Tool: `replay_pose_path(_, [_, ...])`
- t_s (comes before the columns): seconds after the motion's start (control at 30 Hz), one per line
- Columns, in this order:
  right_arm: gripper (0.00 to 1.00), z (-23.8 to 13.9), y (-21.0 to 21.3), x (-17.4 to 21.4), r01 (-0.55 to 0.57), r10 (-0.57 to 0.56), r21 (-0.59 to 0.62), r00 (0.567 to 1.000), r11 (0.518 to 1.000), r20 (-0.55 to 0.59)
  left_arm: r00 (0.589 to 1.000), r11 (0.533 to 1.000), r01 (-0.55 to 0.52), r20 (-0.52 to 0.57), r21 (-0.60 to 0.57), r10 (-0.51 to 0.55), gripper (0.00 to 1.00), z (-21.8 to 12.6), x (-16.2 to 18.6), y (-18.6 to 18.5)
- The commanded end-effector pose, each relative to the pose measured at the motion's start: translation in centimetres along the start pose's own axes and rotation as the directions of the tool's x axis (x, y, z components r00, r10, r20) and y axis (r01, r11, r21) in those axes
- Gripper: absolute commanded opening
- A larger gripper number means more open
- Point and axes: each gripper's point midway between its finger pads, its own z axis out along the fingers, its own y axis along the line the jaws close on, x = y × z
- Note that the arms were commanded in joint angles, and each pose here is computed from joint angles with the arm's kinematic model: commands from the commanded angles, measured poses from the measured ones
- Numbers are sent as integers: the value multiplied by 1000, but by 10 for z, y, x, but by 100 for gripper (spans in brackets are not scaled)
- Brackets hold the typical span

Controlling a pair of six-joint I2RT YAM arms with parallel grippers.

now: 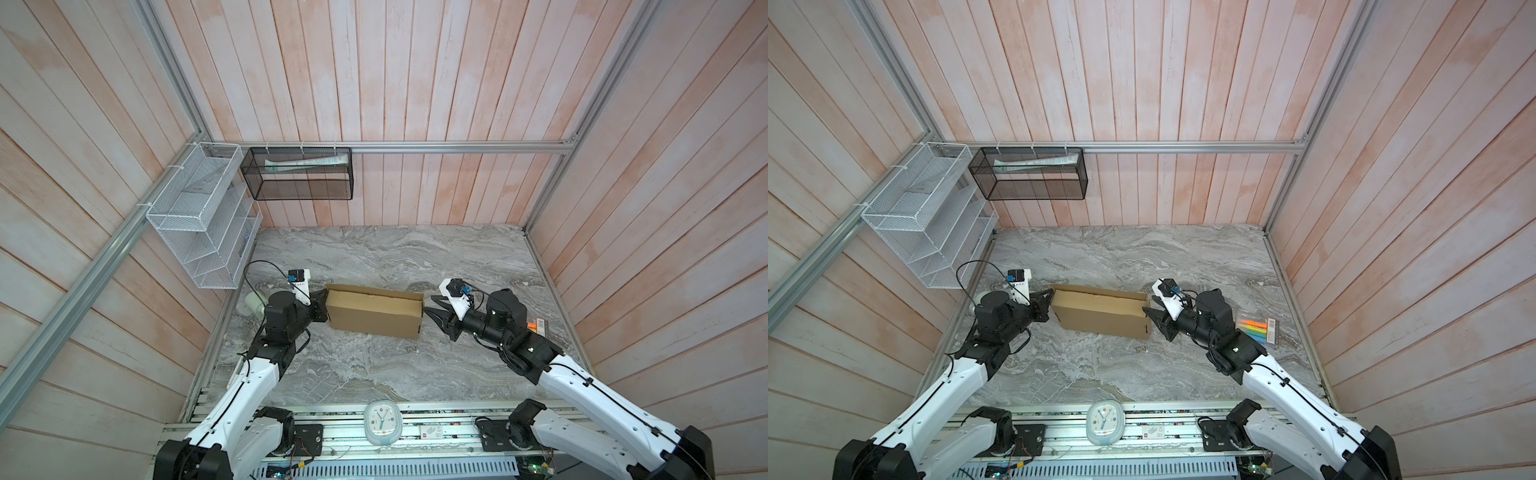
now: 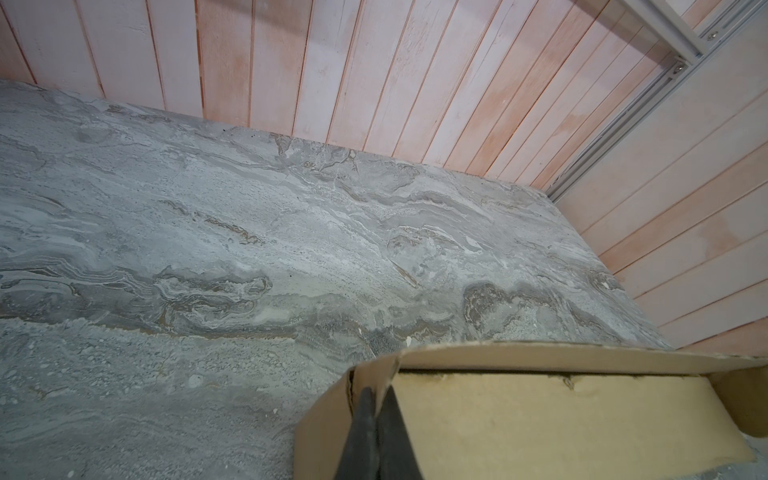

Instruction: Fold the paper box

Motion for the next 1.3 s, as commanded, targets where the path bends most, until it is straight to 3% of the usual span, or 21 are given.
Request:
replay_pose_path(0.0, [41, 2, 7, -2, -61, 60, -36, 998, 998, -31, 993, 999, 26, -114, -23, -28, 0, 0, 29, 5])
replay_pose_path(0.23, [41, 13, 8, 10, -87, 82, -58, 992, 994, -93, 993, 999, 28, -116, -23, -31, 0, 0, 30, 6])
replay_pose_path(1.27, [40, 19, -3, 46, -99, 96, -10, 981, 995, -166, 991, 999, 35, -125, -26, -38, 0, -2, 35, 6])
